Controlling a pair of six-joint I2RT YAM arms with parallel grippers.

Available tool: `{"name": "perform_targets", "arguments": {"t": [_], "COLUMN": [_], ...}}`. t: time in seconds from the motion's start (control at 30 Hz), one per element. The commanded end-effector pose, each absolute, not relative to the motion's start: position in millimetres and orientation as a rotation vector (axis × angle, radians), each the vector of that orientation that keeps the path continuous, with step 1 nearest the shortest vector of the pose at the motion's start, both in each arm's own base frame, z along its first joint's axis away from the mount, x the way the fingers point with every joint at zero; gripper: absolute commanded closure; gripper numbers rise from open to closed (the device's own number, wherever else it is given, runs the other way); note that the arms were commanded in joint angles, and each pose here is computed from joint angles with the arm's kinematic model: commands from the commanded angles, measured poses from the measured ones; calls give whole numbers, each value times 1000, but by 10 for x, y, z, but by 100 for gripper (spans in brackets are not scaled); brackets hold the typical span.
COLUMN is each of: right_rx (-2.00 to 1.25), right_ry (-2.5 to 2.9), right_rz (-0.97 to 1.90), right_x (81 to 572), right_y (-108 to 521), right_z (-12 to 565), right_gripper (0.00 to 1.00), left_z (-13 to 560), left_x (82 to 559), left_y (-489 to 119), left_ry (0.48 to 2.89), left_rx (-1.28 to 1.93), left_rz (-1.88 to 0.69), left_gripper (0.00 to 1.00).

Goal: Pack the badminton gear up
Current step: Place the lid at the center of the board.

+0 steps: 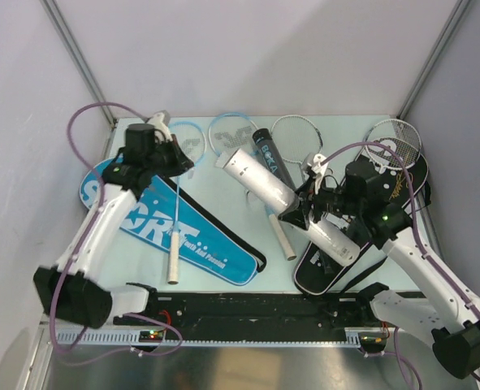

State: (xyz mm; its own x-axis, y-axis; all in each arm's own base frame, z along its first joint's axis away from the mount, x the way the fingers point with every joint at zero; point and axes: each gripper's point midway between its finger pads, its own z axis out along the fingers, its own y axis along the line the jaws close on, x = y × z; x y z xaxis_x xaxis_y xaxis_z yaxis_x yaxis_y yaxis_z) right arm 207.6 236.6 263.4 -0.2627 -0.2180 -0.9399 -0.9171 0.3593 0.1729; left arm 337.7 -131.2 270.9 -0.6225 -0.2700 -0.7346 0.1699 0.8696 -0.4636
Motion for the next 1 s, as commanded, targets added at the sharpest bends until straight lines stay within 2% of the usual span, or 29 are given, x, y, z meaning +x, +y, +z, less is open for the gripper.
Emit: {"name": "perform_targets", "arguments": {"t": [0.0,0.47,0.77,0.97], "right_rx": [-799,-526,-458,-413], "right_ry": [1616,1592,1609,1573], "right_rz": [883,817,782,785], "right_x": [2299,2304,2226,2114], "right_y": [2285,1993,1841,1746], "right_z": [3033,3208,3118,3213], "right_gripper": [55,54,52,52], "left_z": [2409,1120,825,1088], "left_x": [3730,4236,4073,3919], "left_y": [-1342,-1808,-1866,-2188], "left_ry": [2210,2425,2478,2342], "left_rx": [-79,-89,-119,146], "left_rz": [-438,-223,-206,-144], "left_gripper": [100,98,70,53]}}
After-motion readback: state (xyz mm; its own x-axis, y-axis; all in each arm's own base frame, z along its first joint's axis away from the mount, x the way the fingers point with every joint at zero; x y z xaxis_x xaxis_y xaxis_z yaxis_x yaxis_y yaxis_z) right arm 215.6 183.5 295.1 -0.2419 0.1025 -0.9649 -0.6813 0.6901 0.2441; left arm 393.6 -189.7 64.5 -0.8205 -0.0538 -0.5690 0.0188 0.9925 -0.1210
